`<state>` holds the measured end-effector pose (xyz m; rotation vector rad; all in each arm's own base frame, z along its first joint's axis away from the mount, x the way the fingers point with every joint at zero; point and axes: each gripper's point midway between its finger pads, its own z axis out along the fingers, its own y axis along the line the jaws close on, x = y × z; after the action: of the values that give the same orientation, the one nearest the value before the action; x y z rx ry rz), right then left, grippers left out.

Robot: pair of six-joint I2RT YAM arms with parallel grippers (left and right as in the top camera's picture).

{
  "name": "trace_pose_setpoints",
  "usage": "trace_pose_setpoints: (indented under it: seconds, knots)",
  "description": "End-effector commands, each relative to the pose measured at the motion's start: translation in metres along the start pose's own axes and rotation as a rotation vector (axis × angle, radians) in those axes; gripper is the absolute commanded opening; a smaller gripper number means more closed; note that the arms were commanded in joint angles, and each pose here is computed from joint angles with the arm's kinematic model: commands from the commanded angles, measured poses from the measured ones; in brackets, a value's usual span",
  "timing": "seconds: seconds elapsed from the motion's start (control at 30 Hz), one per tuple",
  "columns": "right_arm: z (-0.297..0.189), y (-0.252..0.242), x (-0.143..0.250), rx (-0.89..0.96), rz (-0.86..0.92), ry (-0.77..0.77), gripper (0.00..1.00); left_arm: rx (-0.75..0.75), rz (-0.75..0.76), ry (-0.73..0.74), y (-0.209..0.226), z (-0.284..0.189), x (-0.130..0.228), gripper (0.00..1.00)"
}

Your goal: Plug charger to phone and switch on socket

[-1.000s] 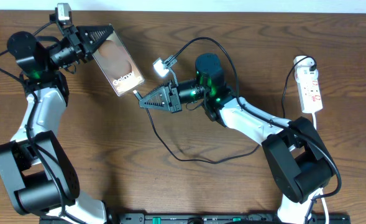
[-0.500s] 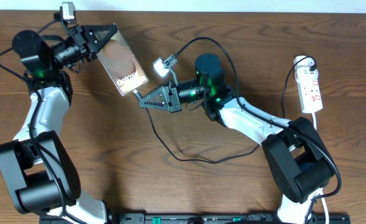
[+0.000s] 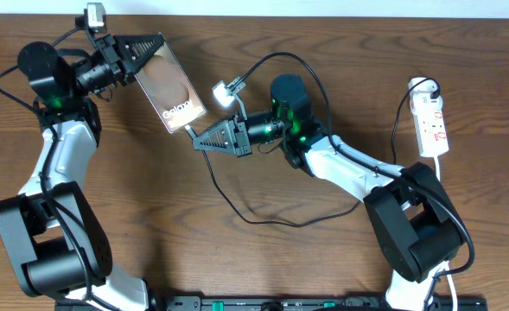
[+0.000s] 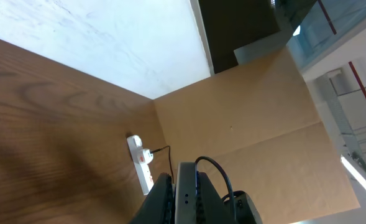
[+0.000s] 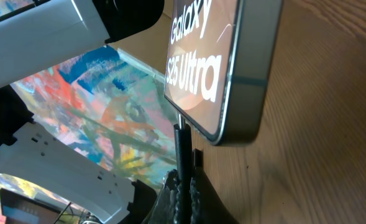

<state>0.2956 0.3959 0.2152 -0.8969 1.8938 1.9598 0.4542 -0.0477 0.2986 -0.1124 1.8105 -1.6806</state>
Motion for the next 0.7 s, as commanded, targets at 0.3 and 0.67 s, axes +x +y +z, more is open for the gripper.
trace_pose_setpoints:
  seconds: [0.3,0.67]
  knots:
    - [-0.0033,-0.0052,-0.0061,0.019,-0.010,-0.023,0.01,0.019,0.052,0.017,-0.0192,-0.0014,-0.0012,0.07]
    - [-0.0059,-0.0055,-0.0069,0.017,0.004,-0.023,0.01,0.010,0.053,-0.002,-0.0172,-0.0092,-0.0065,0.08]
